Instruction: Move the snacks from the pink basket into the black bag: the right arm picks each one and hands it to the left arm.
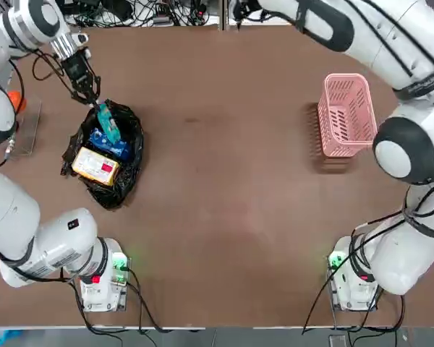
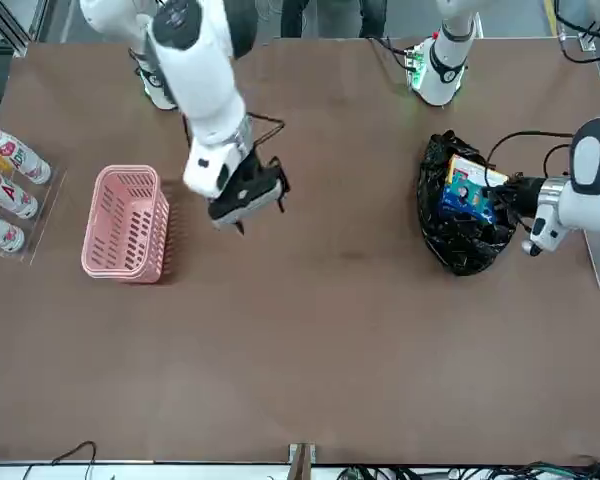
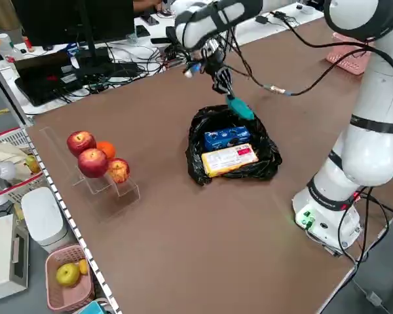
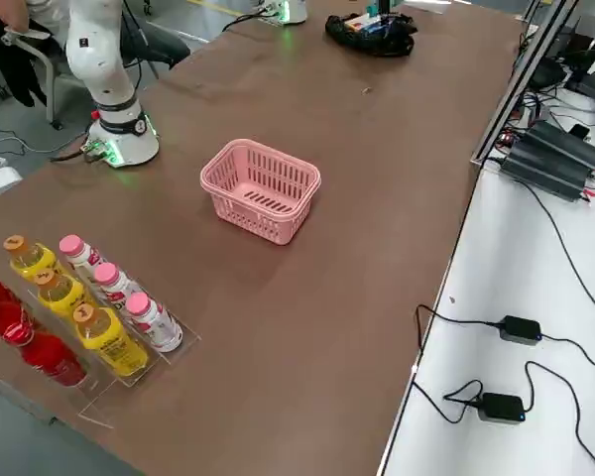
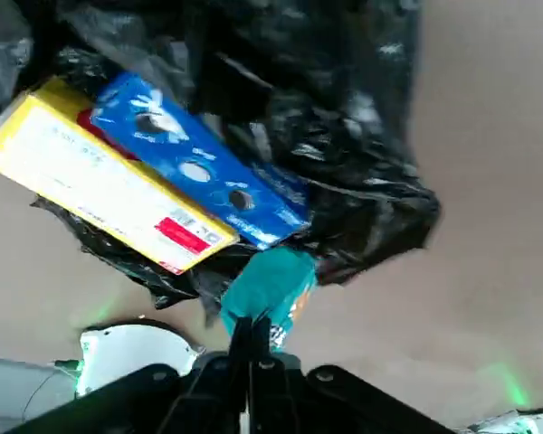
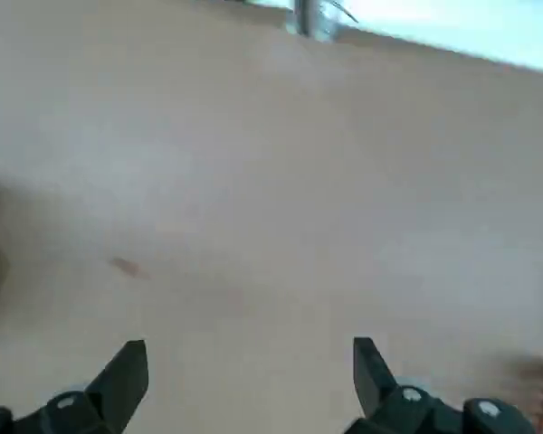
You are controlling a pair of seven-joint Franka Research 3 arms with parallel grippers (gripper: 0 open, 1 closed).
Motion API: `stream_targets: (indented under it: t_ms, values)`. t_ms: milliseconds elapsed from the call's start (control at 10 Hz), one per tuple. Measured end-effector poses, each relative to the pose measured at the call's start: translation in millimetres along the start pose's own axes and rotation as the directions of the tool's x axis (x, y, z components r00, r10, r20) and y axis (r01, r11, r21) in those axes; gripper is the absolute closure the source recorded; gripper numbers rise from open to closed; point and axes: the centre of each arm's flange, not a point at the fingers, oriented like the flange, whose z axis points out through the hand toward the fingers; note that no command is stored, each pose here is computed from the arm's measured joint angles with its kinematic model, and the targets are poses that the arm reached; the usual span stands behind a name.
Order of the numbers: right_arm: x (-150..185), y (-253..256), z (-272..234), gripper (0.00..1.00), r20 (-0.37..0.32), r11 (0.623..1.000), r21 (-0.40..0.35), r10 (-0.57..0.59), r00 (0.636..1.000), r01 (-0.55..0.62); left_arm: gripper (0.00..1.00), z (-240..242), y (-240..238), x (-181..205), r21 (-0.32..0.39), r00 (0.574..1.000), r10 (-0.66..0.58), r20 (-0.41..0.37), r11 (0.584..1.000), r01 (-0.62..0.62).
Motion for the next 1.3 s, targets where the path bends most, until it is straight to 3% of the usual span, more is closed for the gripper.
stream_targets:
  t_ms: [200,600,700,800,1100,1300]
  values:
    - [-21,83,-6,0.0,0.132,0.992,-0.053,0.117,0.984,-0.111,0.85,-2,-26,7,-0.022,1.0,-0.005,0.001,1.0,0.005]
    - [-50,263,-12,0.0,0.224,0.978,-0.081,0.208,0.952,-0.194,0.25,-11,-20,6,-0.023,0.999,0.026,-0.025,0.999,-0.026]
    - [-59,294,-9,0.0,0.235,0.971,-0.095,0.235,0.943,-0.218,0.1,-26,-18,4,-0.03,0.998,0.029,-0.056,0.999,-0.031]
    - [-67,319,-5,0.0,0.246,0.962,-0.109,0.269,0.931,-0.25,0.0,-54,-15,-1,-0.04,0.993,0.036,-0.11,0.998,-0.041]
    - [-93,353,-5,0.0,0.273,0.944,-0.122,0.328,0.905,-0.306,0.0,-153,-1,-45,-0.057,0.954,0.068,-0.293,0.994,-0.089]
    - [-108,356,-29,0.0,0.275,0.939,-0.119,0.344,0.898,-0.323,0.0,-198,0,-82,-0.056,0.924,0.079,-0.374,0.993,-0.108]
